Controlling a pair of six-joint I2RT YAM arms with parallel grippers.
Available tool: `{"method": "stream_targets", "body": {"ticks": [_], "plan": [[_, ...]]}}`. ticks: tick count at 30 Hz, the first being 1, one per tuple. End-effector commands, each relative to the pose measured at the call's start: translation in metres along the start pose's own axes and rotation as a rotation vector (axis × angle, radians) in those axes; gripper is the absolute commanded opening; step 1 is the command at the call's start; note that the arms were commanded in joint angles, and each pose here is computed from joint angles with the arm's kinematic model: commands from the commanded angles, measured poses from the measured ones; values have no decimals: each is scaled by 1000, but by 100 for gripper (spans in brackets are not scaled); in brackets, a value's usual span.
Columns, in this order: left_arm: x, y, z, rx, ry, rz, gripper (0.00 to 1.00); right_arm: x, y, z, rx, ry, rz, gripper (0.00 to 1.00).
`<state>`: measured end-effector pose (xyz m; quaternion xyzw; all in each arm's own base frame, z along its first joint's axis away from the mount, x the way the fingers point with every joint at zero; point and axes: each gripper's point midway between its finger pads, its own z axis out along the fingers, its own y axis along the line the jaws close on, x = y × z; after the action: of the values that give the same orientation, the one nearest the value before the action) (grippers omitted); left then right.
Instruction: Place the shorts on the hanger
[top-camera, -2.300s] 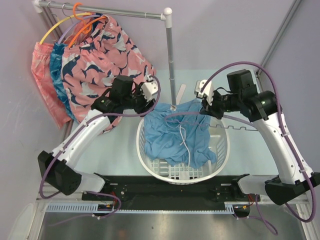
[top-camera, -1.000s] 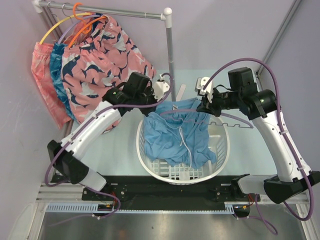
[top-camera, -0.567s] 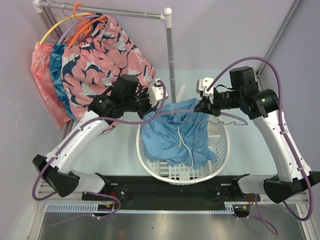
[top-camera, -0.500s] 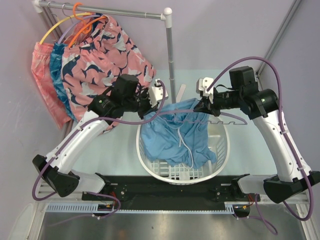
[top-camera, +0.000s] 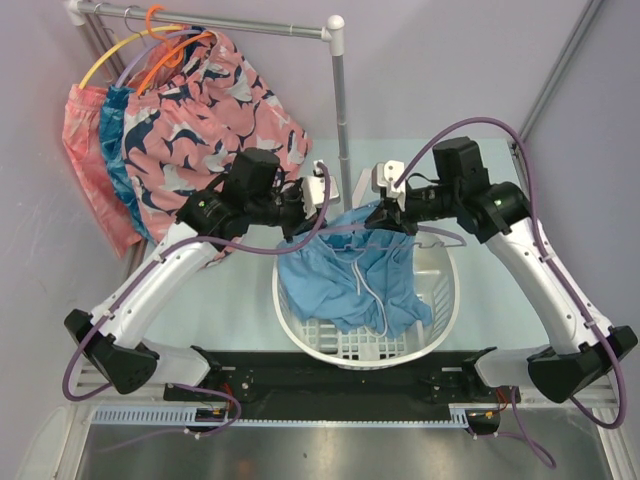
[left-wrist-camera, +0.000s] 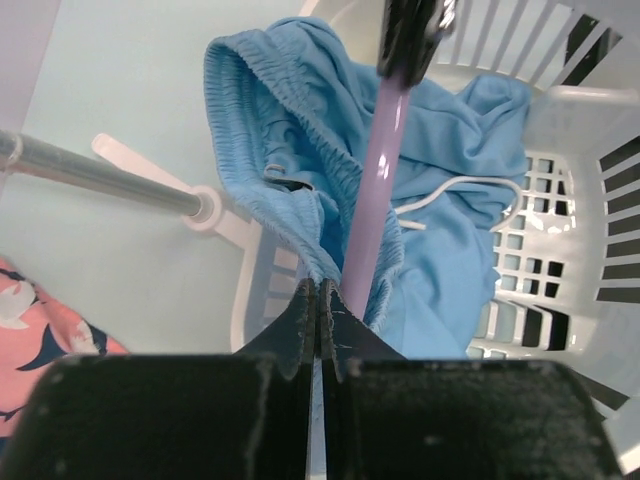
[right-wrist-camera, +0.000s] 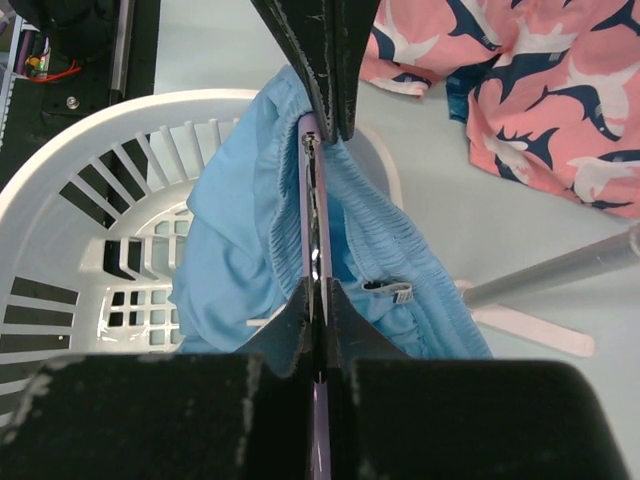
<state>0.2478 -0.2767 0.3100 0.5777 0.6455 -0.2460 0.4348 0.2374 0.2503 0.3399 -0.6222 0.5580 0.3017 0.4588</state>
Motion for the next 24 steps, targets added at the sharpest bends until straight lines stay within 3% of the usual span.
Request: {"method": "stream_targets", "body": {"ticks": [1,2,4,6,9,15,24], "plan": [[-37,-24,-17,82,-140,19,0,-30,-16,12,15,-136,-84,0],[-35,-27,-18,86,-139,11,1,-27,-16,14,12,-138,-69,0],[-29,-21,-25,39,-106,-31,21,-29,-19,14,14,-155,-68,0],[-27,-15,-35,36,-105,-74,56,-29,-19,14,14,-164,-67,0],[-21,11,-62,-9,-116,-114,72,-35,-19,11,15,-186,-81,0],[16,3,-88,-67,-25,107,85,-36,-20,10,16,-193,-94,0],[45,10,-37,-85,55,268,87,-42,-13,9,11,-194,-135,0]]}}
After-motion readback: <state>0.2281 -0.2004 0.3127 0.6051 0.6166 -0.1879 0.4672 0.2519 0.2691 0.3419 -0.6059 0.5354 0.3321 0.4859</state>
